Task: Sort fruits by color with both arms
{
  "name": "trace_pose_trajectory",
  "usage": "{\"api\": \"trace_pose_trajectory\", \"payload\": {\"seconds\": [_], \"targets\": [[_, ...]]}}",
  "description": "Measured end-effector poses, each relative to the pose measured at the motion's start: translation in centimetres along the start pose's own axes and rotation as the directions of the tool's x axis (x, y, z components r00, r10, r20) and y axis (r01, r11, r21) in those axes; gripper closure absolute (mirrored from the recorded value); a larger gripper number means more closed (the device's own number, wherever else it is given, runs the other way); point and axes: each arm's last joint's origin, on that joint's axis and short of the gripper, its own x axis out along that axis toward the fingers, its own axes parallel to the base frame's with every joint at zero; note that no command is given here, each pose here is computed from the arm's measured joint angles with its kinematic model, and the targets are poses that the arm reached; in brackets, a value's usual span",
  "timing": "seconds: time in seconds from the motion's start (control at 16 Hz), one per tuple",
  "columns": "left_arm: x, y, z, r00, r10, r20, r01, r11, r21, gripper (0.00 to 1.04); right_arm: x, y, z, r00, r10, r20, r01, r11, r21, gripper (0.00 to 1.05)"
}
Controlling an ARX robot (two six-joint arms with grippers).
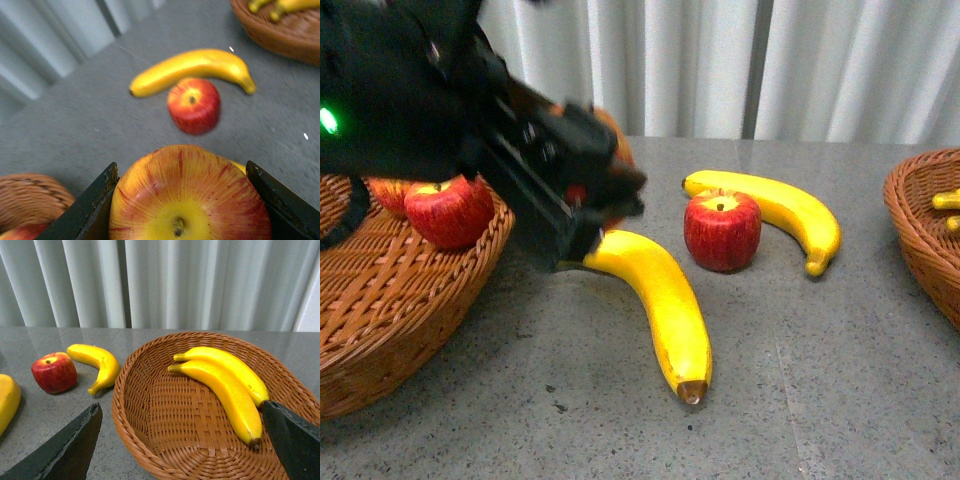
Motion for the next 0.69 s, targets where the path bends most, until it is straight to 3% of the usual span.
{"api": "trace_pose_trajectory", "payload": {"seconds": [0.12, 0.25, 0.31, 0.44, 0.56, 0.69], "targets": [[-2.0, 2.2, 0.8, 0.974, 0.226, 0.015, -0.222, 0.966, -0.136, 0.37, 0.0, 0.0, 0.0, 1.0, 0.0, 0.0, 0.0, 1.0, 0.0, 0.06], [-3.5, 3.7, -0.8, 0.887, 0.456, -0.069, -0.455, 0.843, -0.286, 0.37, 0.0, 0.0, 0.0, 1.0, 0.0, 0.0, 0.0, 1.0, 0.0, 0.06], [-3.9, 4.0, -2.3, 0.846, 0.513, -0.147, -0.531, 0.781, -0.33, 0.37, 0.0, 0.0, 0.0, 1.0, 0.0, 0.0, 0.0, 1.0, 0.0, 0.06], [-4.1, 4.3, -5.2, 0.796, 0.526, -0.299, -0.605, 0.676, -0.421, 0.38, 0.0, 0.0, 0.0, 1.0, 0.0, 0.0, 0.0, 1.0, 0.0, 0.06], [-3.6, 4.4, -7.0, 0.789, 0.482, -0.38, -0.614, 0.622, -0.486, 0.38, 0.0, 0.0, 0.0, 1.0, 0.0, 0.0, 0.0, 1.0, 0.0, 0.06], [-3.5, 4.3, -6.9, 0.799, 0.472, -0.372, -0.601, 0.616, -0.509, 0.37, 0.0, 0.0, 0.0, 1.0, 0.0, 0.0, 0.0, 1.0, 0.0, 0.06]]}}
